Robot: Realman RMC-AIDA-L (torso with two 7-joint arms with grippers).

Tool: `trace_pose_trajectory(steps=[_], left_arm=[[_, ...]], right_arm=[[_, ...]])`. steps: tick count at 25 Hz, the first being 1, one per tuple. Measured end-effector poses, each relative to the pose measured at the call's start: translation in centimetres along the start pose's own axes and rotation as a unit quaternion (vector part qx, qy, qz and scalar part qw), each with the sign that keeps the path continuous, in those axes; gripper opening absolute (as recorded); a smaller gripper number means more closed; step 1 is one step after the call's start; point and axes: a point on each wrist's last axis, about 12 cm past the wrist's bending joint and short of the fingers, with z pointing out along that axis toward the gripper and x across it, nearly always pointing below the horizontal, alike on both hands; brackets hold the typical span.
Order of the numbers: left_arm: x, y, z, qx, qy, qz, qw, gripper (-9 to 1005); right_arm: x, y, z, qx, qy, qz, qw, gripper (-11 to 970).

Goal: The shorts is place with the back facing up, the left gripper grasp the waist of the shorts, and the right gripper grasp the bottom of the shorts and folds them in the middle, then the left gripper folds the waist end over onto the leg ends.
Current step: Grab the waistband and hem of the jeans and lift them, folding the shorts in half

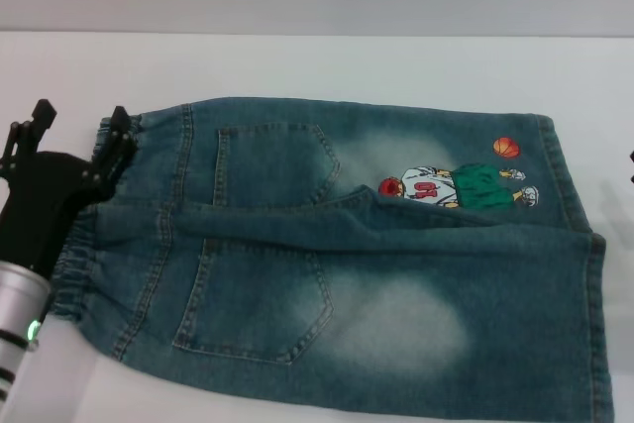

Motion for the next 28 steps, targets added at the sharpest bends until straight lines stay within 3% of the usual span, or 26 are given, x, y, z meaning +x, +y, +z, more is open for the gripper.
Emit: trace_pose_trajectory(steps=[3, 5, 8, 10, 12, 14, 15, 18, 21, 23, 28], left_arm=[[-0.6, 0.1, 0.8, 0.006, 0.021, -0.011, 1.000, 855], [-2.1, 0.1, 2.3, 0.015, 0.048, -0.022, 0.999, 855], [-3.2, 0.0, 3.1, 0.018, 0.066, -0.016, 0.998, 854], [-5.9, -0.4, 4.6, 0.019, 0.095, -0.009, 0.995, 854], [-6.8, -0.5, 5.1, 0.021, 0.111, -0.007, 0.994, 854], [-9.7, -0.4, 6.5, 0.019, 0.179, -0.003, 0.984, 853], [-10.2, -0.5, 6.7, 0.020, 0.199, 0.001, 0.980, 852], [-11.2, -0.6, 7.1, 0.021, 0.241, 0.011, 0.970, 849], [-11.7, -0.6, 7.1, 0.027, 0.256, 0.012, 0.966, 846], [-11.9, -0.7, 7.1, 0.031, 0.261, 0.008, 0.965, 844], [-12.2, -0.4, 7.2, 0.031, 0.274, -0.004, 0.961, 839]], right_arm=[[-0.9, -0.6, 1.0, -0.008, 0.033, 0.009, 0.999, 732], [-2.0, -0.7, 1.8, -0.001, 0.073, -0.005, 0.997, 732], [-6.0, -0.5, 3.3, 0.025, 0.101, -0.030, 0.994, 731], [-9.0, -0.8, 3.7, 0.044, 0.102, -0.034, 0.993, 731], [-11.6, -1.5, 3.8, 0.060, 0.093, -0.006, 0.994, 731], [-13.2, -2.1, 3.7, 0.061, 0.084, 0.031, 0.994, 730], [-13.8, -2.2, 3.8, 0.052, 0.082, 0.044, 0.994, 730], [-14.7, -2.5, 4.3, 0.026, 0.101, 0.098, 0.990, 730], [-14.9, -3.1, 5.3, 0.017, 0.164, 0.139, 0.977, 729], [-14.8, -3.5, 5.6, 0.036, 0.182, 0.152, 0.971, 729], [-14.4, -4.5, 6.3, 0.110, 0.218, 0.125, 0.962, 728]])
